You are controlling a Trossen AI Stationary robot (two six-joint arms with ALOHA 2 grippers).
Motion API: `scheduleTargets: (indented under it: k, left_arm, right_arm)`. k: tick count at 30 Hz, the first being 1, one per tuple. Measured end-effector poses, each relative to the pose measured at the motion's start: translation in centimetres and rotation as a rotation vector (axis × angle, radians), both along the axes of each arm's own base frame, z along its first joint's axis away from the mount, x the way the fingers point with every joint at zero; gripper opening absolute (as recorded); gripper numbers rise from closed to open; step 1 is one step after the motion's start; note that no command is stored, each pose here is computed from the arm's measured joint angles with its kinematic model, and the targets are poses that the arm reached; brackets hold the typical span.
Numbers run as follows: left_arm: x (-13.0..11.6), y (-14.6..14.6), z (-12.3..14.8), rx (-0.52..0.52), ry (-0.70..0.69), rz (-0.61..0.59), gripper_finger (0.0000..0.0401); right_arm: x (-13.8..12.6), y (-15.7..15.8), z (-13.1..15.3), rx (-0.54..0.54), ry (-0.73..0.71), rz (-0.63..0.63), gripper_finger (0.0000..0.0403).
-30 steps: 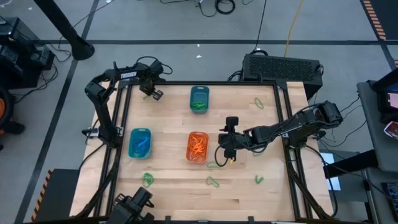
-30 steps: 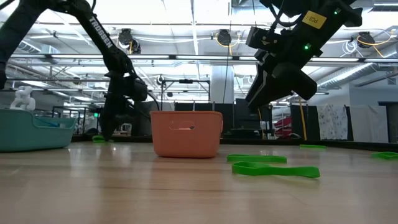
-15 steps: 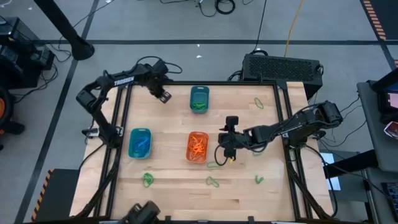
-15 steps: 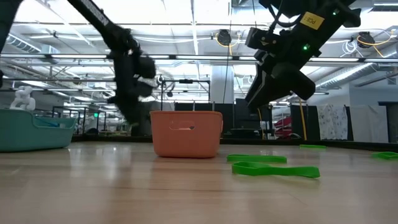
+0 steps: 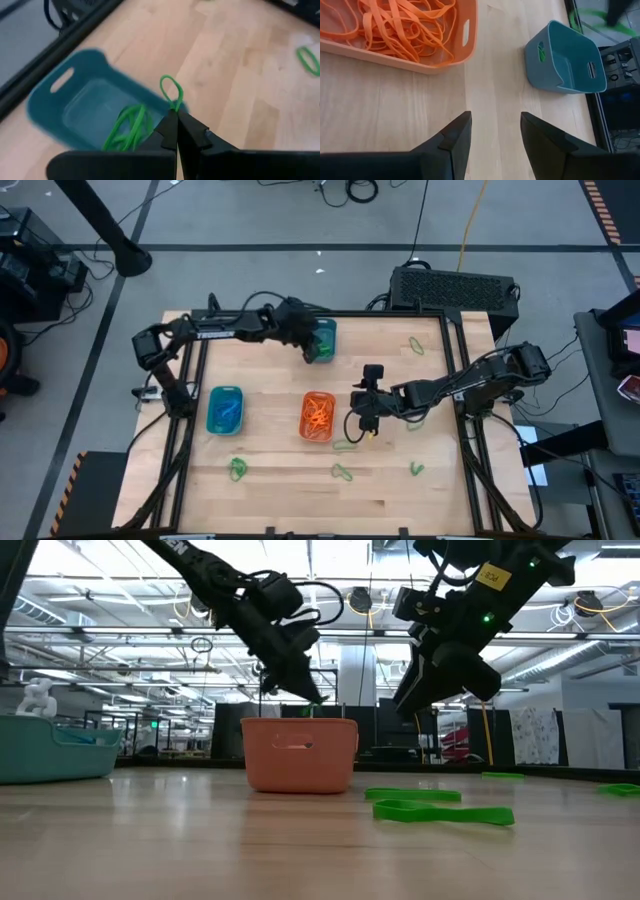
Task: Sort rubber bands into baskets
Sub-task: Put the green rubber band into the blue bin
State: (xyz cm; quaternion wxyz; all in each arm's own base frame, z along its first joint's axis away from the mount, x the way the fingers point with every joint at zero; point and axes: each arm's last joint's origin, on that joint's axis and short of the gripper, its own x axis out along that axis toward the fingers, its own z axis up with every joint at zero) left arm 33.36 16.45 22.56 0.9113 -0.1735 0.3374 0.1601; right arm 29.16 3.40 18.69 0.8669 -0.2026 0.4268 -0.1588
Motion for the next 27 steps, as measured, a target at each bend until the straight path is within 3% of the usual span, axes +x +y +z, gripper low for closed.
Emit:
scheduleTargets:
  k: [4,12,23,27]
  left_arm:
    - [0.7,0.1,-0.6,0.042,-0.011,0.028,0.0002]
    - [0.9,1.7,-3.1,-0.004,0.040,0.112,0.0006]
    - [0.9,2.0,-2.6,0.000,0.028,0.117,0.0114]
    - [1.0,2.4,-1.6,-0.005,0.038,0.125,0.0136]
  right_arm:
    - [0.0,-0.1,0.0,-0.012,0.007,0.012,0.0162]
    - [0.1,-0.6,0.0,-0.012,0.007,-0.004,0.0162]
    - [0.1,-0.6,0.0,-0.014,0.009,-0.004,0.0162]
    - [0.1,-0.6,0.0,-0.013,0.009,-0.003,0.0162]
